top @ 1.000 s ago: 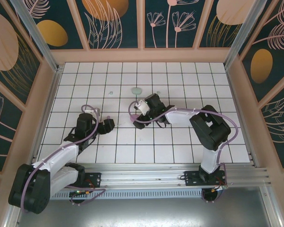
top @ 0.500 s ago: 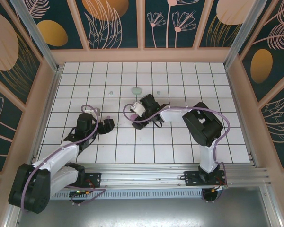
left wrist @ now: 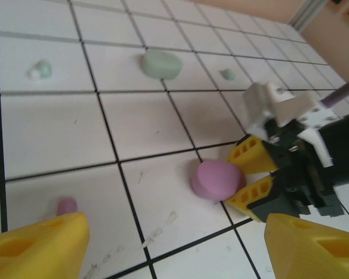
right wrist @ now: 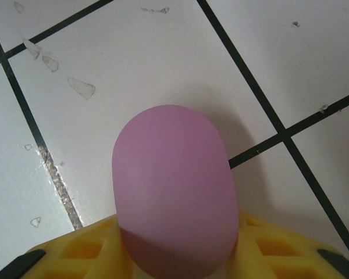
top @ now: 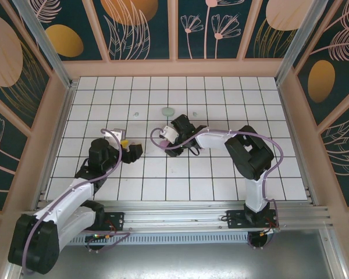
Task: Insert the wireless bluetooth earbuds into the charging case
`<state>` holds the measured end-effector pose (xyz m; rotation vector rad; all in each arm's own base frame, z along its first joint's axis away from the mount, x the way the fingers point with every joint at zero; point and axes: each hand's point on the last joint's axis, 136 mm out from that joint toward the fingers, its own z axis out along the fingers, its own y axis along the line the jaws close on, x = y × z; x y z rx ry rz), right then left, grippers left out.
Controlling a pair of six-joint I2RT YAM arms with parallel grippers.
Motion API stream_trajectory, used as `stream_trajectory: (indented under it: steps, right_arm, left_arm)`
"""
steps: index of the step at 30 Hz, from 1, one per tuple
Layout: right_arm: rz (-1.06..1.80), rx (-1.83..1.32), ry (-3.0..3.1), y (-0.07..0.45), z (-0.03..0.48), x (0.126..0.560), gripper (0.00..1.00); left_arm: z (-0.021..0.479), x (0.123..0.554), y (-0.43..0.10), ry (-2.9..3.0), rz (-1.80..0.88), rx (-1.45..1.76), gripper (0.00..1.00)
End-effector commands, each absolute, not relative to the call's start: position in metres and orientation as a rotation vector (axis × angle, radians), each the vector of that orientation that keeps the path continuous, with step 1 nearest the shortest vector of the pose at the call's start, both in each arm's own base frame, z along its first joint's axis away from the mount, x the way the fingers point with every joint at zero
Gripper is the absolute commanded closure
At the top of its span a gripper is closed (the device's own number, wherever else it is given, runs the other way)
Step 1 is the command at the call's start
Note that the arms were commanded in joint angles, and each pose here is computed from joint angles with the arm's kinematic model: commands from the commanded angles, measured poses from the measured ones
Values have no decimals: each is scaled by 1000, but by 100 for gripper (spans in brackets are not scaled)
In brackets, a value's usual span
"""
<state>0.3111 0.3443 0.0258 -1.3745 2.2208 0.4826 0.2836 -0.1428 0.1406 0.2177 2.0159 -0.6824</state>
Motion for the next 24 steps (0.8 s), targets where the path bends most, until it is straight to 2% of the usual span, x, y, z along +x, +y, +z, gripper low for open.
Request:
stream_trajectory:
  steps: [1,7,14,24]
  right_arm:
    - [514,-1400,2162,348,47,309,62]
    - [561,-1376,2124,346,62,310,64]
    - [633,-1335,2067,347,86,307,65]
    - [727,-1313,1912,349,177,288,65]
  left_arm:
    - [169,282,-150,1876,-640,386,22]
    - [199,266,-159,1696,-551,638,20]
    - [200,245,-174,1629,-527,921,19]
    - [244,240,-194,1468,-587,1073,25]
